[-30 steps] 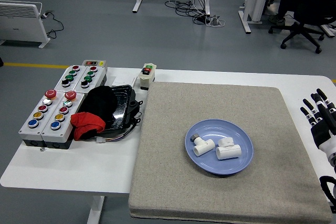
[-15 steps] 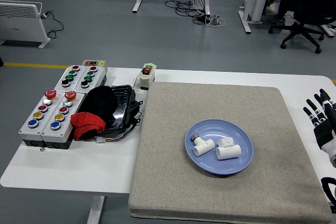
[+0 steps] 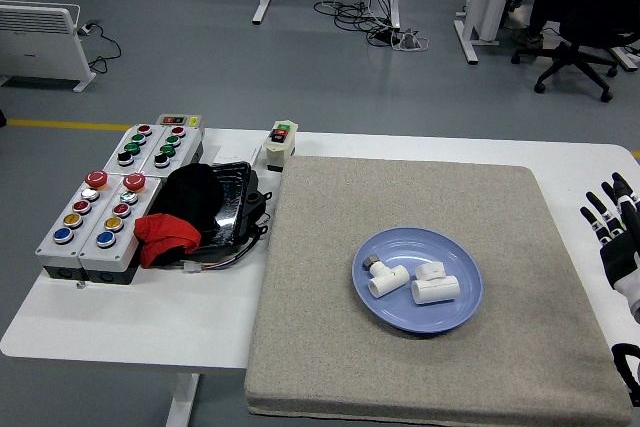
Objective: Pick pipe place plate twice
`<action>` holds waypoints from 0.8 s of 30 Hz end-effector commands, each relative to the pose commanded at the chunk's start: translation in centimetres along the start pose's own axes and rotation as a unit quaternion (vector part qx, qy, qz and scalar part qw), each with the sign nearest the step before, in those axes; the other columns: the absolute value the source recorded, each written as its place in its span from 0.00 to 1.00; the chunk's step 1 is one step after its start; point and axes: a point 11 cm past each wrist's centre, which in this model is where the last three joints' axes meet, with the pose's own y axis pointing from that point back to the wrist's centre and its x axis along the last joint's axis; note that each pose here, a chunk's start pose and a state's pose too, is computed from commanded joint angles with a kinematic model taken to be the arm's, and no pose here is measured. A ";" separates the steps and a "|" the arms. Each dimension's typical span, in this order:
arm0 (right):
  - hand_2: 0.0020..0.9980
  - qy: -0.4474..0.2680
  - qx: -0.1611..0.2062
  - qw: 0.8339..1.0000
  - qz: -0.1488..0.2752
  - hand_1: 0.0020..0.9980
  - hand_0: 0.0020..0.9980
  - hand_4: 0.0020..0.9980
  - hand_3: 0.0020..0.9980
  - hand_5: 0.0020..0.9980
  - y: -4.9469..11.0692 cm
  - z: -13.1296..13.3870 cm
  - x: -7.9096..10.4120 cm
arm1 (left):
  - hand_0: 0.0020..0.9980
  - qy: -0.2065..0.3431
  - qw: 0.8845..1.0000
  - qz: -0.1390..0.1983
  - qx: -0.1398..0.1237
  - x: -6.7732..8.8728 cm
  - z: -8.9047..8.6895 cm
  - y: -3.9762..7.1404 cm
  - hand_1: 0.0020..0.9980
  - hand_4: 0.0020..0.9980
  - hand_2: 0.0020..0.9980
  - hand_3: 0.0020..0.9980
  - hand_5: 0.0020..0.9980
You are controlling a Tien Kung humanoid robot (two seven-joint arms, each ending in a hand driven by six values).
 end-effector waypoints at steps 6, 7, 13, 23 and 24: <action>0.91 0.000 -0.001 1.000 -0.001 0.86 0.93 0.55 0.86 0.67 0.1 0.2 0.0 | 0.62 -0.001 1.000 0.001 0.001 0.1 -0.1 0.0 0.59 0.27 0.52 0.59 1.00; 0.91 0.000 -0.001 1.000 -0.001 0.86 0.93 0.55 0.86 0.70 0.1 0.2 0.1 | 0.62 -0.001 1.000 0.001 0.001 0.1 -0.1 0.0 0.59 0.27 0.52 0.59 1.00; 0.92 -0.003 0.004 1.000 -0.006 0.86 0.94 0.55 0.87 0.70 0.1 0.3 0.0 | 0.62 -0.001 1.000 0.001 0.002 0.1 -0.2 0.0 0.59 0.27 0.52 0.59 1.00; 0.96 0.003 0.017 1.000 -0.004 0.87 0.96 0.55 0.90 0.71 0.1 -0.1 0.1 | 0.62 -0.002 1.000 0.001 0.000 0.1 -0.1 0.0 0.59 0.27 0.52 0.59 1.00; 0.96 0.004 0.016 1.000 -0.004 0.87 0.96 0.55 0.90 0.71 0.1 -0.1 0.1 | 0.62 -0.001 1.000 0.001 -0.001 0.1 0.0 0.0 0.59 0.27 0.52 0.59 1.00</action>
